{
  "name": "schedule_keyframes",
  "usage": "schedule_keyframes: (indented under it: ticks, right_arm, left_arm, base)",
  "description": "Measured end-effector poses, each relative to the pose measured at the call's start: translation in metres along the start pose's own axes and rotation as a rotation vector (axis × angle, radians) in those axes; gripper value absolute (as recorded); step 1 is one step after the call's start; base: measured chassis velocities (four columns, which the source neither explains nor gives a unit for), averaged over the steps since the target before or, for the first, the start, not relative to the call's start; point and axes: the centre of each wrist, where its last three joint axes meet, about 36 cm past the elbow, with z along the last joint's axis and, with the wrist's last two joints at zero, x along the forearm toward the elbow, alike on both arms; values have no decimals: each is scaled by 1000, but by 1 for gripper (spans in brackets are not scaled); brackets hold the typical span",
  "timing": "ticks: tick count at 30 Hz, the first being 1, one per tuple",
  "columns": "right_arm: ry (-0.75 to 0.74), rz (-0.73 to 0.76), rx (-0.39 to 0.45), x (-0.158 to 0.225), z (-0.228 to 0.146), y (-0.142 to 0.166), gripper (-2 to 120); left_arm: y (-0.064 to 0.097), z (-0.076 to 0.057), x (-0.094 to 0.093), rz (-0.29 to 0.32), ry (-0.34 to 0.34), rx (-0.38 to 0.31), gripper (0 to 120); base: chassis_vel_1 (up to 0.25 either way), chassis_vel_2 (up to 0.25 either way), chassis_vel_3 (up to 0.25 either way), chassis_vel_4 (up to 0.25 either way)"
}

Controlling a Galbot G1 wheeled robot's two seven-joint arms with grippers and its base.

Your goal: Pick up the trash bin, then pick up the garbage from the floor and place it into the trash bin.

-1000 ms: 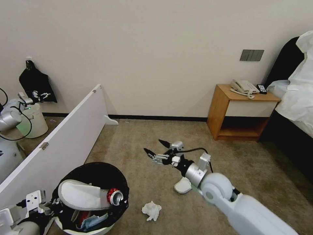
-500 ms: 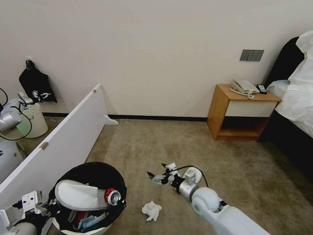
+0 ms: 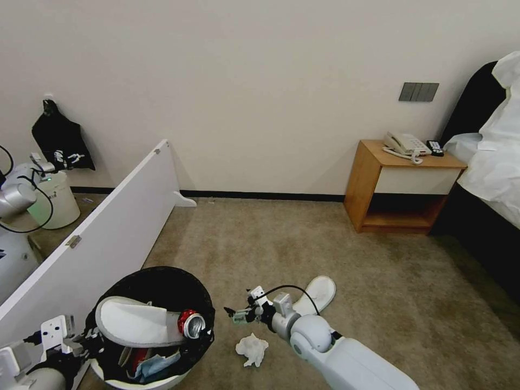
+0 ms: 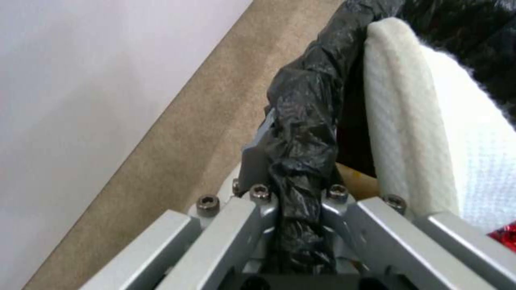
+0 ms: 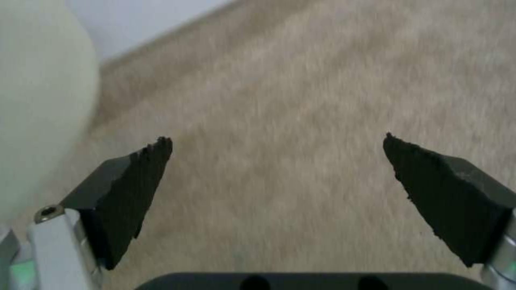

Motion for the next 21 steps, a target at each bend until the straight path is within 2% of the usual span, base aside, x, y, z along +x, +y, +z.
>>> schedule_keyframes:
  ticks: [4,21]
  right_arm:
    - [53,21,-6,-1,19,-4,100]
    - [117,-3,11,2,42,-2,100]
  left_arm:
    - [-1,0,0,3,-1,-1,2]
    - [0,-1,1,2,0,-3,2]
  base:
    - [0,0,0,0]
    - [0,0,0,0]
